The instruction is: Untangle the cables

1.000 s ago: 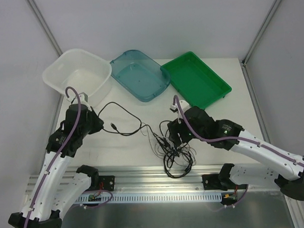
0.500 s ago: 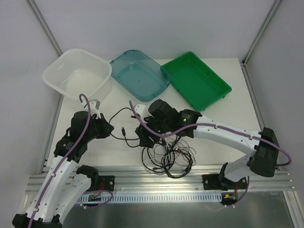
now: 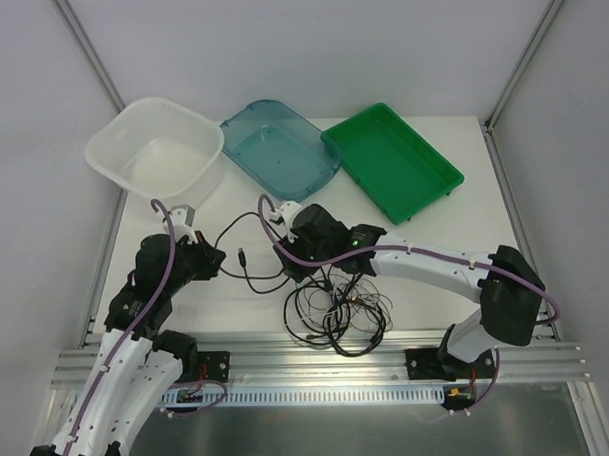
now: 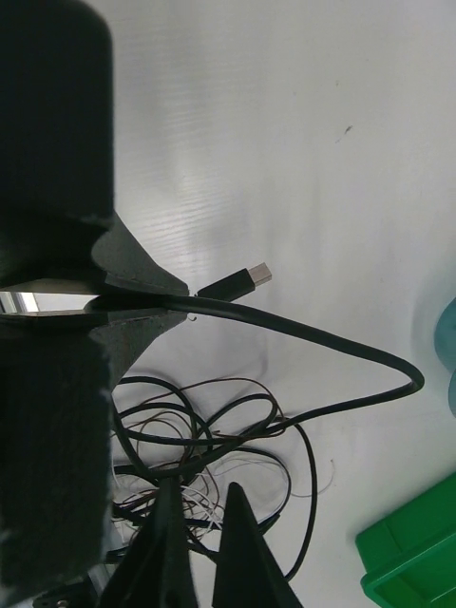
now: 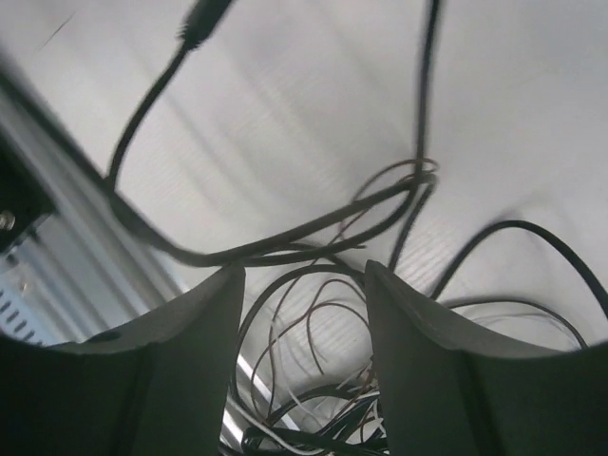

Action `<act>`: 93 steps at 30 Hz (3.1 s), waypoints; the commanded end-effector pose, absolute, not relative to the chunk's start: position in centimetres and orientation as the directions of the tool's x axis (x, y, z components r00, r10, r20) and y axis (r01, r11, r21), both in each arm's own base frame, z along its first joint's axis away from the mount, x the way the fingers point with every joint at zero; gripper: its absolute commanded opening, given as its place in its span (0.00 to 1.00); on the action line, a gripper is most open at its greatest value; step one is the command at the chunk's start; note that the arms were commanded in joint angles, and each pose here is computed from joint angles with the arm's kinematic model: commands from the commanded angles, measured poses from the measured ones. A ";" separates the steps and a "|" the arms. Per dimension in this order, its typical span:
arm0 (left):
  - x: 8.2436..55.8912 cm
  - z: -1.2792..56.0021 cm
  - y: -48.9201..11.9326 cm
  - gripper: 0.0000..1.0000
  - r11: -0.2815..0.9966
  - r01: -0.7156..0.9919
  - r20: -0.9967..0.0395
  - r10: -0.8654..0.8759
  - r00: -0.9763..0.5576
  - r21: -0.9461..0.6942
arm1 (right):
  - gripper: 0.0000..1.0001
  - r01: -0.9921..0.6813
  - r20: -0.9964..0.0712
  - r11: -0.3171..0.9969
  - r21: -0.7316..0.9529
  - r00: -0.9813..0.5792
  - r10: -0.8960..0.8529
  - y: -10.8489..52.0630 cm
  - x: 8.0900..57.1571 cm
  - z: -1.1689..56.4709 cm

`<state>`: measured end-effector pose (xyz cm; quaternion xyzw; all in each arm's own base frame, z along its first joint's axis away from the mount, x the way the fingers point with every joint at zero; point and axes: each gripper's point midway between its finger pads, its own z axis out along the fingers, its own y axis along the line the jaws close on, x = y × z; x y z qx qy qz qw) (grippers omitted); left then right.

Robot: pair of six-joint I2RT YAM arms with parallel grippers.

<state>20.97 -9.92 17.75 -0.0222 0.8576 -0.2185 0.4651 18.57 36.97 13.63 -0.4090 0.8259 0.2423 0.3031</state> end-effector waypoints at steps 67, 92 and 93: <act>21.0 20.2 -10.9 0.00 0.873 0.242 -0.818 -0.254 -0.516 -0.424 | 0.50 -0.225 -0.663 0.956 0.190 -0.747 -0.044 26.5 24.9 15.1; 18.3 55.0 -12.8 0.00 0.665 0.555 -0.843 -0.521 -0.132 -0.499 | 0.66 -0.509 -0.802 0.799 0.322 -0.595 -0.056 26.6 19.9 17.9; 18.2 54.9 -12.8 0.00 0.662 0.555 -0.840 -0.524 -0.138 -0.504 | 0.66 -0.519 -0.810 0.785 0.339 -0.586 -0.038 27.3 20.1 18.2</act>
